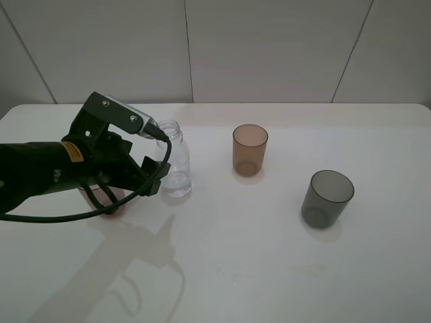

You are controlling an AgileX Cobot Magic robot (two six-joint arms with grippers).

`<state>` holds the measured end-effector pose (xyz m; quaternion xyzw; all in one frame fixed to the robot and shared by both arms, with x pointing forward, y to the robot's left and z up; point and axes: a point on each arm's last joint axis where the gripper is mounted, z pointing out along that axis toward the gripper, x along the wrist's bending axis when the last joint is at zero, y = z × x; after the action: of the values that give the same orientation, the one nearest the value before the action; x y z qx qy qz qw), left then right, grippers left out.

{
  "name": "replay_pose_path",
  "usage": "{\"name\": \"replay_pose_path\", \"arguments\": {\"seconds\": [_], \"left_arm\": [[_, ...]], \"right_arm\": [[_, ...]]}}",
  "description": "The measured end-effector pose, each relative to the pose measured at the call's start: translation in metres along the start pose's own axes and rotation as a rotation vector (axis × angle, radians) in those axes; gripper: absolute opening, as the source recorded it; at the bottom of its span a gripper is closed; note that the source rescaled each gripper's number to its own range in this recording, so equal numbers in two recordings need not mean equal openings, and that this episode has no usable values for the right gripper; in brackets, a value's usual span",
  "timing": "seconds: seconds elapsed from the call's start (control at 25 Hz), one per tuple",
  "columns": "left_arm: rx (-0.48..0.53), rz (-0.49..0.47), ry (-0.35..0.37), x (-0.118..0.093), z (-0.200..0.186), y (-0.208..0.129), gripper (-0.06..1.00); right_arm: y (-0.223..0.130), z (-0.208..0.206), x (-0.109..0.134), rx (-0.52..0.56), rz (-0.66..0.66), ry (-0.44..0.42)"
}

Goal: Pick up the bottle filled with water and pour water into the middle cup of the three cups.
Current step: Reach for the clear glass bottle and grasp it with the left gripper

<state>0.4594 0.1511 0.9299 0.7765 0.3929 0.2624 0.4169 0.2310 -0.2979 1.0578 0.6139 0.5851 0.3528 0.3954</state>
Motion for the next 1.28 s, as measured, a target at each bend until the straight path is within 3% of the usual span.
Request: {"name": "replay_pose_path", "arguments": {"seconds": [0.24,0.88,1.28], "left_arm": [[-0.038,0.018,-0.047,-0.006,0.011,-0.008,0.99],[-0.229,0.013,-0.028,-0.007,0.032,-0.022,0.99],[-0.247,0.007,-0.017,-0.007,0.044,-0.024,0.99]], "right_arm": [[0.0,0.0,0.0,0.0,-0.003,-0.005],[0.0,0.0,0.0,0.0,0.0,0.0],[0.0,0.0,0.0,0.0,0.0,0.0]]}}
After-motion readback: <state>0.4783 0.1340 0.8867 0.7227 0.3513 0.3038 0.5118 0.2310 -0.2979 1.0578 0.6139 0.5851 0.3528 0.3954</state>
